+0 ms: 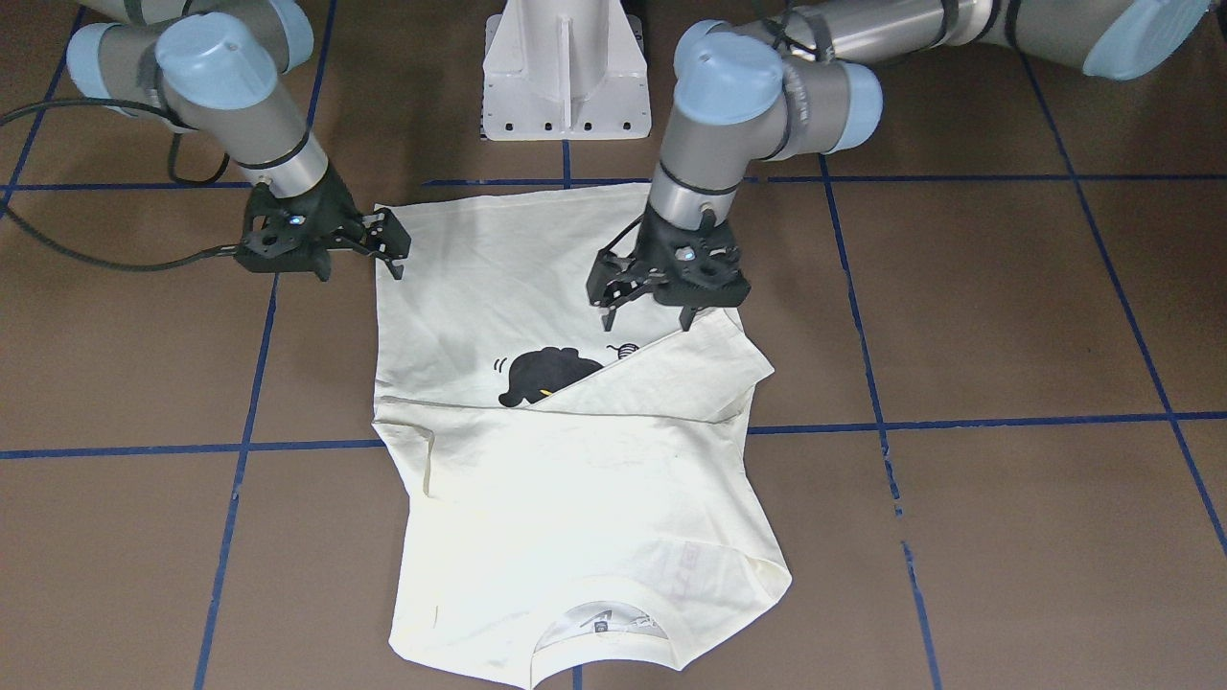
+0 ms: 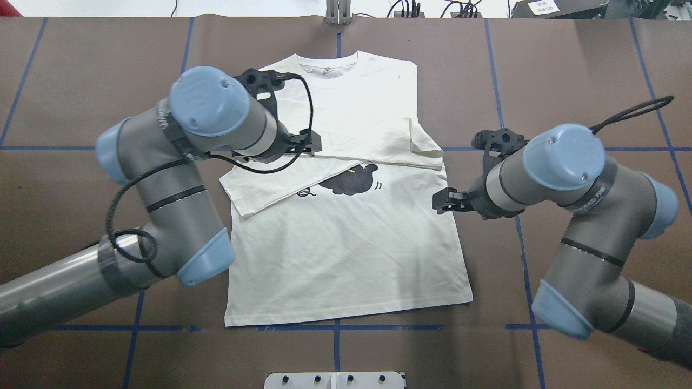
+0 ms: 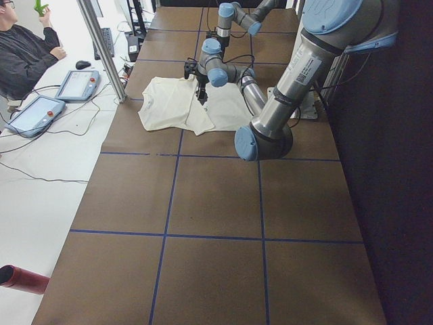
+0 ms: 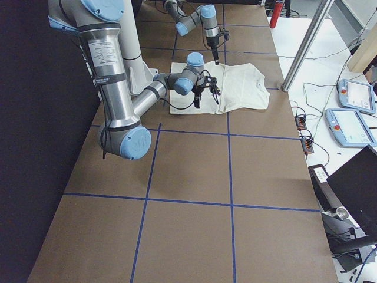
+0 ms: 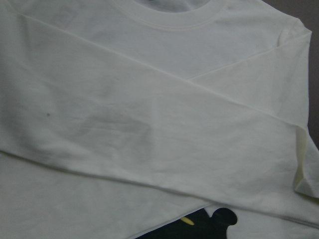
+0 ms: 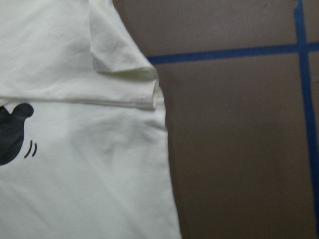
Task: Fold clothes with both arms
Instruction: 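Release the sleeve with the left gripper while the right gripper moves toward the hem, then move both grippers down to the hem corners nearest the robot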
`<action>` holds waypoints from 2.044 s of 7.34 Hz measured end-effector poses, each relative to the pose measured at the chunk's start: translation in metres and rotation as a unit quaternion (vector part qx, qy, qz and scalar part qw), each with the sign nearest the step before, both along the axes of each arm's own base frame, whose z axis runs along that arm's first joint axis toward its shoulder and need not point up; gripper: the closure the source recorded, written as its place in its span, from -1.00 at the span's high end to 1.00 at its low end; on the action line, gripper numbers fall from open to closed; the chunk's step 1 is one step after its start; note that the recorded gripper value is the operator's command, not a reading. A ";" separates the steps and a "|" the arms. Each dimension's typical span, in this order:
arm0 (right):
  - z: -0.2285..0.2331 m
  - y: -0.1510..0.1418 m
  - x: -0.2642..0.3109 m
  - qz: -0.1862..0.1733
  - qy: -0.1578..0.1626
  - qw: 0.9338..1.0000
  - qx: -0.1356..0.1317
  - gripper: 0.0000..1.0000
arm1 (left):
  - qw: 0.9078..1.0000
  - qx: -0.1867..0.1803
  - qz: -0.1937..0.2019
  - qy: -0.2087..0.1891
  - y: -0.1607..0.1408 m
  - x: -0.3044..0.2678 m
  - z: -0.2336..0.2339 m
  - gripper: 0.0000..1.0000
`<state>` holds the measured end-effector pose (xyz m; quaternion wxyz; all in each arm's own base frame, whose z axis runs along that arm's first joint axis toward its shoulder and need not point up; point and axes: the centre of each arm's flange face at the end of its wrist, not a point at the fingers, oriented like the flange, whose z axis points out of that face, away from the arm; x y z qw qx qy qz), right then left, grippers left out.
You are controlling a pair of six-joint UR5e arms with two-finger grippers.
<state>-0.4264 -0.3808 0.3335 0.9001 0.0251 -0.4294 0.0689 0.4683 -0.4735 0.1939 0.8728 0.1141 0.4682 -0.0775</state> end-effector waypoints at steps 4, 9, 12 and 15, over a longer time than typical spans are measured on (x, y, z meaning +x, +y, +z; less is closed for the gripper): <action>0.023 0.108 -0.051 0.004 0.021 0.999 -0.027 1.00 | 1.000 0.023 0.016 -0.015 0.027 -0.046 0.000 0.99; 0.052 0.119 -0.043 0.003 0.046 0.998 -0.041 0.68 | 1.000 0.024 0.017 -0.010 0.029 -0.042 -0.001 0.99; 0.052 0.120 -0.044 0.002 0.046 0.998 -0.044 -0.83 | 0.999 0.026 0.018 -0.005 0.027 -0.037 0.002 0.99; 0.044 0.121 -0.039 0.003 0.038 0.998 -0.043 -1.00 | 0.999 0.029 0.018 0.000 0.025 -0.034 0.007 0.98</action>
